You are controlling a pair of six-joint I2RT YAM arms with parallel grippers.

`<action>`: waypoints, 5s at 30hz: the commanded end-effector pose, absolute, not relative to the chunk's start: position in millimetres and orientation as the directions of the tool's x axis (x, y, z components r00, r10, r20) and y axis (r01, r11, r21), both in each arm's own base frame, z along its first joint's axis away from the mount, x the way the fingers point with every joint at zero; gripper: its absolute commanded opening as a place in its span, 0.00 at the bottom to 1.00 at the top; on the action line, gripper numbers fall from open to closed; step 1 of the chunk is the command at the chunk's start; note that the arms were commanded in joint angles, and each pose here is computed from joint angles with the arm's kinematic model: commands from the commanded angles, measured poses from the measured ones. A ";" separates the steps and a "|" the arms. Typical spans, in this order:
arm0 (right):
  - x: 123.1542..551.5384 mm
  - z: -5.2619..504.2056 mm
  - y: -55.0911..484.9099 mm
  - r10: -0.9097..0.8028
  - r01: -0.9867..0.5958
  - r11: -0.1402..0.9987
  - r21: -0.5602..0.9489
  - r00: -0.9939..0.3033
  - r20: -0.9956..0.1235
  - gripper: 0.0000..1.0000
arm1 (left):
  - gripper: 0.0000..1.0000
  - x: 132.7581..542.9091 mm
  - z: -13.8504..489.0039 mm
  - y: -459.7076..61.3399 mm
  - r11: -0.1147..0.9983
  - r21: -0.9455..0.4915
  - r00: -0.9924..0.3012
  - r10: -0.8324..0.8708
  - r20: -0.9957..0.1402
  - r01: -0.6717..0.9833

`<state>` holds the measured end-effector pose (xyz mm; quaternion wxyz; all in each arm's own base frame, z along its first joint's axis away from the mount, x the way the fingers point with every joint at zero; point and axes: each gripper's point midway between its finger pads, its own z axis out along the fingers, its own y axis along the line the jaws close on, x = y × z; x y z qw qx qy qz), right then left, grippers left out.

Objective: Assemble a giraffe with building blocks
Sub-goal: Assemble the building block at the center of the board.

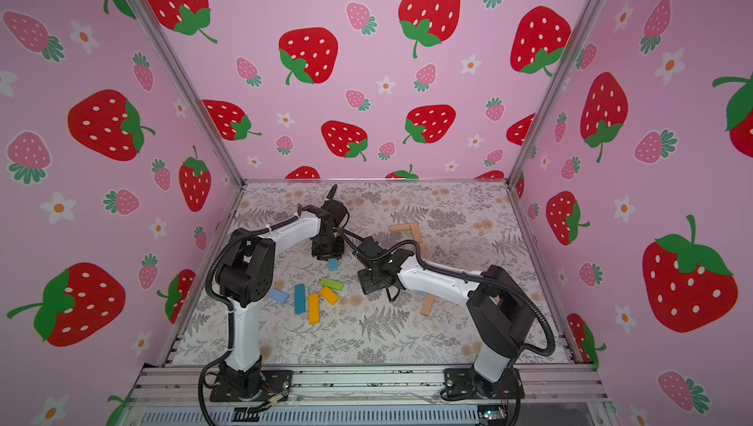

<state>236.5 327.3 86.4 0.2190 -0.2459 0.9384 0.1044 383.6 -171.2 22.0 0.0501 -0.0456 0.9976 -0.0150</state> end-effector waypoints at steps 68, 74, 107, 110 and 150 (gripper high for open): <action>218.7 49.7 424.4 -0.737 -0.772 0.635 -0.033 -0.592 -0.327 0.63 | 0.89 205.0 240.7 -54.4 0.896 -0.386 -0.750 -0.409 -0.520 -0.221; 221.9 36.9 427.9 -0.755 -0.786 0.617 -0.026 -0.583 -0.300 0.64 | 0.88 206.4 243.5 -53.6 0.896 -0.387 -0.750 -0.408 -0.521 -0.219; 198.5 14.4 422.2 -0.447 -0.504 0.851 0.150 -0.843 -0.298 0.27 | 0.88 213.3 240.0 -54.3 0.890 -0.405 -0.749 -0.412 -0.519 -0.209; 195.1 11.2 425.4 -0.408 -0.464 0.872 0.154 -0.864 -0.294 0.26 | 0.88 214.7 241.7 -55.5 0.888 -0.413 -0.748 -0.412 -0.521 -0.202; 204.2 -3.1 439.9 -0.183 -0.227 0.957 0.183 -0.956 -0.227 0.26 | 0.88 215.5 246.9 -45.9 0.883 -0.424 -0.730 -0.425 -0.535 -0.202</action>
